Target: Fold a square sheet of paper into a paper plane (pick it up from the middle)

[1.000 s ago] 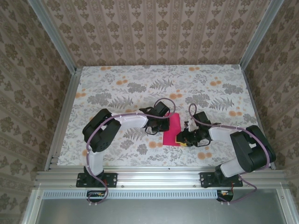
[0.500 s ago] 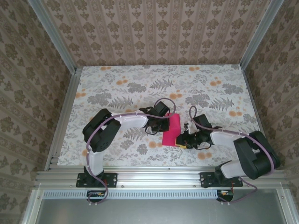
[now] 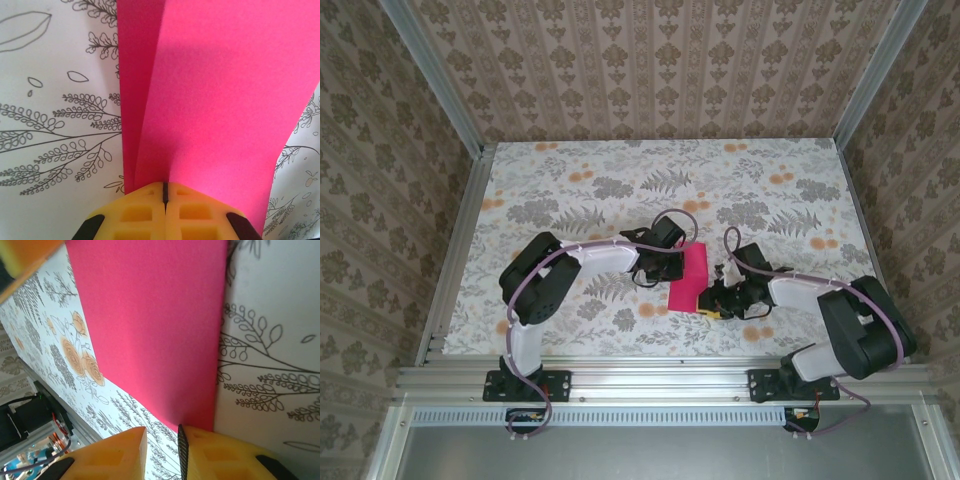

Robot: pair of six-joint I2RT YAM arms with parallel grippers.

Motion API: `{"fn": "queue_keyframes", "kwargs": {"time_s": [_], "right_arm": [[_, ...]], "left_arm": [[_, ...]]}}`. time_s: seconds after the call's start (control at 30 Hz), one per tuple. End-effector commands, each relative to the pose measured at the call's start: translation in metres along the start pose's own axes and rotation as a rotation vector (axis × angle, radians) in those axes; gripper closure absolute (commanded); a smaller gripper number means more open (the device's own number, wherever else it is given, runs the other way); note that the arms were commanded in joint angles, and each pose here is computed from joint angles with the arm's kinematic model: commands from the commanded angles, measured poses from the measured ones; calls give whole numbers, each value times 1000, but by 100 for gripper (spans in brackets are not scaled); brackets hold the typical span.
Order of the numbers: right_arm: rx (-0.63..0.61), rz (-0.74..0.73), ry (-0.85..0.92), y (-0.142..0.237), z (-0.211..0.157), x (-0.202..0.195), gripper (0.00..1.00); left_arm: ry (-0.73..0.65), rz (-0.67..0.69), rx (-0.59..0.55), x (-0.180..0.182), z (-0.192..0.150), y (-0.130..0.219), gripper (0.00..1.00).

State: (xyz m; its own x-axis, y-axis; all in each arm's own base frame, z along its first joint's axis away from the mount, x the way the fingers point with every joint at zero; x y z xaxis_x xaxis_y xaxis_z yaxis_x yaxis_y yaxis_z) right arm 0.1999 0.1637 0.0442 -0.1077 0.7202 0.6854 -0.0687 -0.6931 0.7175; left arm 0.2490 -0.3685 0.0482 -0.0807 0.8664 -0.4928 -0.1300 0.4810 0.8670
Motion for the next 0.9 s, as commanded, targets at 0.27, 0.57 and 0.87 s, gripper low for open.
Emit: {"fn": "queue_keyframes", "kwargs": {"time_s": [0.27, 0.57, 0.87], "right_arm": [[-197, -1, 68, 31, 99, 14, 75], [-155, -60, 5, 6, 109, -22, 76], [-107, -110, -33, -2, 98, -43, 76]], "left_arm": [[-25, 66, 30, 13, -8, -6, 100], [-24, 81, 32, 17, -10, -6, 100], [-25, 95, 32, 19, -10, -6, 100]]}}
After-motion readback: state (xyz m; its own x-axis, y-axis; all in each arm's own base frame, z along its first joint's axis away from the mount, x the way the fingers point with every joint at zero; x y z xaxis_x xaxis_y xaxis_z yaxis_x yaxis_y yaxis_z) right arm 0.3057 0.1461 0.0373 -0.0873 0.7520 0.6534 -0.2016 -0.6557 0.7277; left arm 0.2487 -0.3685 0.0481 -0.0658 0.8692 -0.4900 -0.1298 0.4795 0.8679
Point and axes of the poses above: each hand's point on the last joint's axis, 136 mm out from that joint toward the fingers, its own y axis back along the fingers, its own x axis along the line the jaws close on, z = x × y, the point moved 3 cm from there along y, back along the fingers, and after that the axes turned 15 degrees about y, right-handed, at the moved point
